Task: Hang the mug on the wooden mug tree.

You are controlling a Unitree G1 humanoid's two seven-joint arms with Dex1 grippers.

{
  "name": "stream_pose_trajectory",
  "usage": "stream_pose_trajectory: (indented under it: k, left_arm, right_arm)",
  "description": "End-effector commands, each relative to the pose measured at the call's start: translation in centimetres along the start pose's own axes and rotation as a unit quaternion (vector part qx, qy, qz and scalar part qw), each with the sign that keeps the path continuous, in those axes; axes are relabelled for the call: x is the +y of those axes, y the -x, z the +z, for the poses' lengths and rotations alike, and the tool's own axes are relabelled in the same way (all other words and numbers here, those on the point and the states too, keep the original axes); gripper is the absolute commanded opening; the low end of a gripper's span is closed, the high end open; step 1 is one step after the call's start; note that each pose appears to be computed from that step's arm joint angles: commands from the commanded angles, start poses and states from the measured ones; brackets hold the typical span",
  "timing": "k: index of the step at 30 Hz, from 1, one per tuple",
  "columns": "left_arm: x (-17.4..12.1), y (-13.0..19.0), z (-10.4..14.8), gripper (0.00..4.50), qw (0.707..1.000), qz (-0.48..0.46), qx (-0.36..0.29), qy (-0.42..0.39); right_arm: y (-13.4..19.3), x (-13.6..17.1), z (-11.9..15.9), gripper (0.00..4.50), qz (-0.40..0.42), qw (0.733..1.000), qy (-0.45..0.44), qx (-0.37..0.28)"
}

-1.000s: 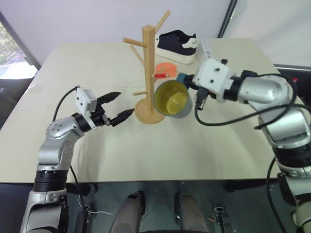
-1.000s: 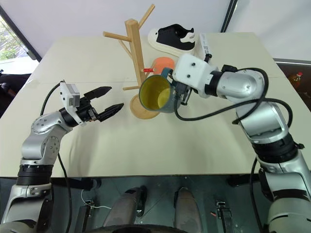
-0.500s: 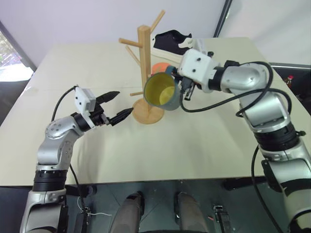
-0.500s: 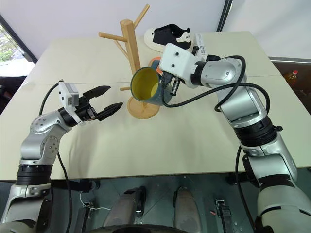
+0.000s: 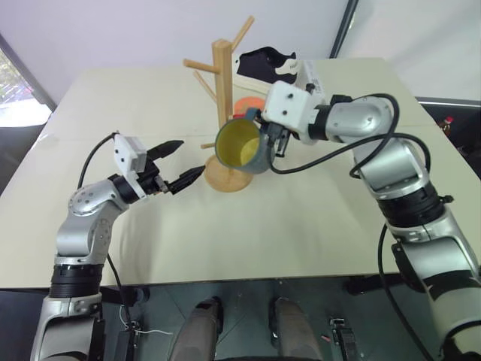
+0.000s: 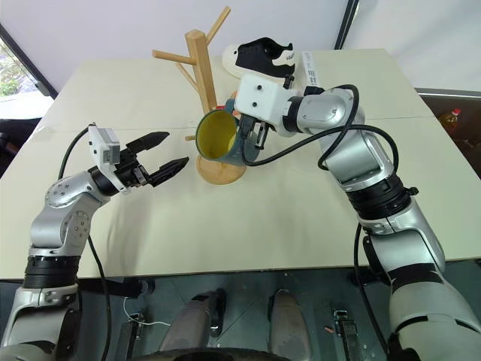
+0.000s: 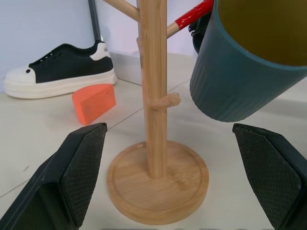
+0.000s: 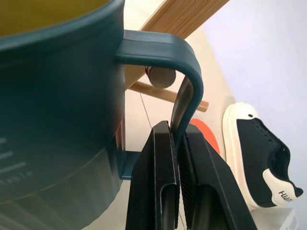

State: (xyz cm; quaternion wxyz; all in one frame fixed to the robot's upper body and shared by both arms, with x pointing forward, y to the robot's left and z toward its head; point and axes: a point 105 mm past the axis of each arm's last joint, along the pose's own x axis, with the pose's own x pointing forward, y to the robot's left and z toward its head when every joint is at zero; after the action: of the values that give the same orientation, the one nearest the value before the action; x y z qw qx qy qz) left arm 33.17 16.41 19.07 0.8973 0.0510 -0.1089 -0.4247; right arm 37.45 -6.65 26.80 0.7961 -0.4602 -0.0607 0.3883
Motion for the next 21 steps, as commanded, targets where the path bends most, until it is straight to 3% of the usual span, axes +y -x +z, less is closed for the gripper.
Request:
stream_pose_trajectory:
  k: [1, 5, 8, 15, 21]
  left_arm:
    - [0.3, 0.4, 1.6, 4.5, 1.0, 0.007, -0.023, -0.02]
    - [0.3, 0.5, 1.6, 4.5, 0.999, 0.008, -0.023, -0.021]
    - [0.3, 0.5, 1.6, 4.5, 0.999, 0.009, -0.023, -0.021]
    - [0.3, 0.7, 1.6, 4.5, 0.999, 0.014, -0.022, -0.021]
    - [2.2, 2.3, 0.1, 4.5, 0.995, 0.095, 0.001, -0.017]
  right_arm:
    - [0.3, -1.3, 1.6, 0.04, -0.023, 0.999, 0.025, -0.019]
    - [0.3, -1.4, 1.7, 1.39, -0.028, 0.999, 0.025, -0.022]
    - [0.7, -2.0, 1.8, 2.9, -0.044, 0.998, 0.028, -0.026]
    - [2.8, -3.1, 0.9, 2.9, -0.074, 0.997, -0.003, -0.029]
    - [7.3, -3.1, -4.4, 2.9, -0.15, 0.979, -0.129, -0.042]
